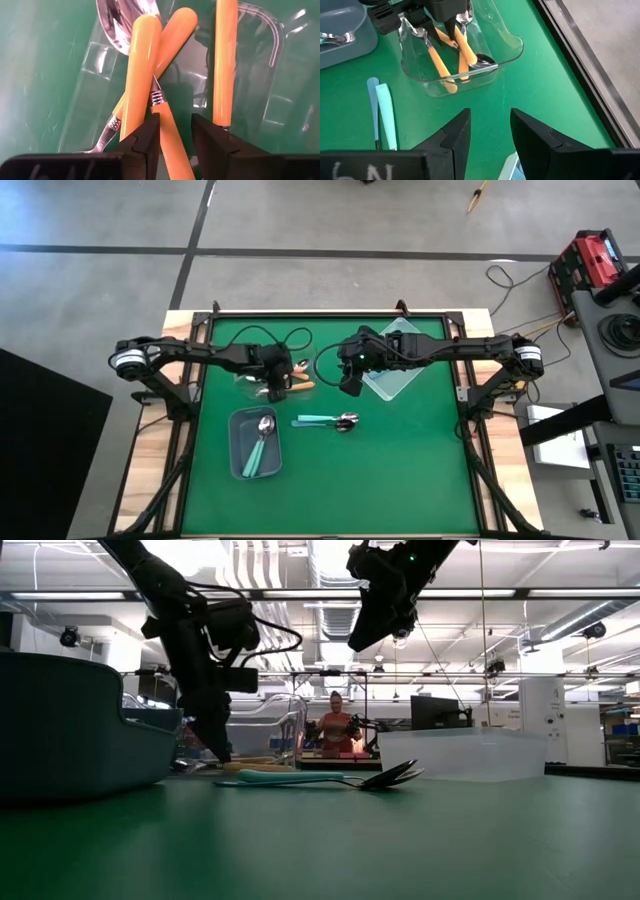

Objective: Sort silverware by color (type)
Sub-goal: Put the orange spoon into the transparent bin

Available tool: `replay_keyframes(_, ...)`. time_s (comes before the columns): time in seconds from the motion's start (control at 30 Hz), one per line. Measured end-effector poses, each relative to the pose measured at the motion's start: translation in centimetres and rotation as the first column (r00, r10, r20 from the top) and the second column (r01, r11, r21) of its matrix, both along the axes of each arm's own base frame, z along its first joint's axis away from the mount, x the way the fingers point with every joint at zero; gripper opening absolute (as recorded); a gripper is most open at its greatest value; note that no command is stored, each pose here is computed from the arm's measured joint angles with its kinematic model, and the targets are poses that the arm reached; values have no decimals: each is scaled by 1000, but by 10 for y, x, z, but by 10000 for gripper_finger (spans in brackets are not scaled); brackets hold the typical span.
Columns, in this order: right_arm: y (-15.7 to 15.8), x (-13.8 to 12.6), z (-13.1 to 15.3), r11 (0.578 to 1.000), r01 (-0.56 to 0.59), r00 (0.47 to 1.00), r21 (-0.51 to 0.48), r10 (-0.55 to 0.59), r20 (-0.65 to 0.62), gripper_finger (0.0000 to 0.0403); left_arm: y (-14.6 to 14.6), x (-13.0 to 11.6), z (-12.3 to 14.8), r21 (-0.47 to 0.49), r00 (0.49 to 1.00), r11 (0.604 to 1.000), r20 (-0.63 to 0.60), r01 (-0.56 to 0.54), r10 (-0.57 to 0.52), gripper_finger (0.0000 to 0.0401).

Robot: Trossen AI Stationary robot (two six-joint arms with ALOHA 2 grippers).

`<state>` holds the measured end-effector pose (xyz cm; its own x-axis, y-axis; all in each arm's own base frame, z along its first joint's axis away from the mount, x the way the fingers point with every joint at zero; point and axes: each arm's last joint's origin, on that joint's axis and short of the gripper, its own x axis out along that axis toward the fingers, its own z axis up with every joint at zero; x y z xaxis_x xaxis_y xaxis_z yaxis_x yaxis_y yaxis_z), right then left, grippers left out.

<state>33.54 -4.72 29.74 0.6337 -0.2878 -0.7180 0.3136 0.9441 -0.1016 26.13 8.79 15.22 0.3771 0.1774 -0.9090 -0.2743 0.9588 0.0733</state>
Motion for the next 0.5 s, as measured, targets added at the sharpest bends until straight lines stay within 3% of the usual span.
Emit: replay_keyframes(0.5, 0, 0, 0, 1000, 1, 1000, 1, -1, 0, 130, 3, 6, 12, 57, 992, 990, -5, 127, -127, 90)
